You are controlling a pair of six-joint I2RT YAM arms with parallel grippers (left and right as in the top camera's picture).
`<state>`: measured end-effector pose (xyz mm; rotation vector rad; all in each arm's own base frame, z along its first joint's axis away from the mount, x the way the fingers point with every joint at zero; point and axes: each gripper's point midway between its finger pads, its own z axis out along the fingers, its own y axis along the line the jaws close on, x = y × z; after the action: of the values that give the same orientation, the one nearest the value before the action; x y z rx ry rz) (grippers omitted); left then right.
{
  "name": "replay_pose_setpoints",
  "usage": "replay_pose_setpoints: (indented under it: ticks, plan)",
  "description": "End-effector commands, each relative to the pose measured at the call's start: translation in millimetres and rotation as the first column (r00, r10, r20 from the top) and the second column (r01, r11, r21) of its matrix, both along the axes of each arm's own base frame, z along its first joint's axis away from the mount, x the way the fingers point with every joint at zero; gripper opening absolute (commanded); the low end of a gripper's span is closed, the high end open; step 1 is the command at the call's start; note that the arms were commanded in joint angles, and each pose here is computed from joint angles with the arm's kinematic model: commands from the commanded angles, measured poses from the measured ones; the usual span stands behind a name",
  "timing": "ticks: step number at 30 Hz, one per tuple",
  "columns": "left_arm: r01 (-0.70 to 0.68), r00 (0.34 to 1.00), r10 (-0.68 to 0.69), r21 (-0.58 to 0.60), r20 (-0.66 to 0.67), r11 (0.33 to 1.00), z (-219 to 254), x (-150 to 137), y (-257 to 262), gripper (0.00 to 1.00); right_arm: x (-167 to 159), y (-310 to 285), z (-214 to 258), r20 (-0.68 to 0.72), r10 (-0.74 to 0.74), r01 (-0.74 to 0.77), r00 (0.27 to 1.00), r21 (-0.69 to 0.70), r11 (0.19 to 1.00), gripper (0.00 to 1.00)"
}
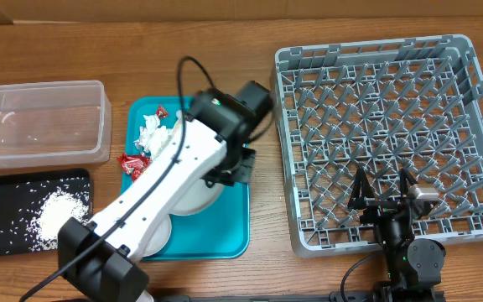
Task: Sort waste into correct bins and load items into the dishwasher rack
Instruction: 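Carry the plate left and tip the food onto the black tray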
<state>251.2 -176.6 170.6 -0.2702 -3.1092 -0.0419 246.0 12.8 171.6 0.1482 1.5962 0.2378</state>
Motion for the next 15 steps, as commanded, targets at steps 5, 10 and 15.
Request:
replay_pose_setpoints:
  ticks: [5, 10, 15]
  plan:
    - [-0.199, 0.951, 0.217, -0.099, 0.223, 0.975, 69.3, 23.4, 52.3, 0.04, 0.3, -2.5, -1.8, 0.004, -0.012, 0.012, 1.0, -0.008, 1.0, 1.0]
    - [-0.35, 0.862, 0.407, -0.225, 0.302, 0.909, 109.2, 20.4, 112.4, 0.04, 0.3, -2.5, -1.8, 0.004, -0.012, 0.012, 1.0, -0.008, 1.0, 1.0]
    - [-0.454, 0.79, 0.518, -0.253, 0.329, 0.854, 120.2, 19.2, 153.1, 0.04, 0.3, -2.5, -1.8, 0.004, -0.012, 0.012, 1.0, -0.008, 1.0, 1.0]
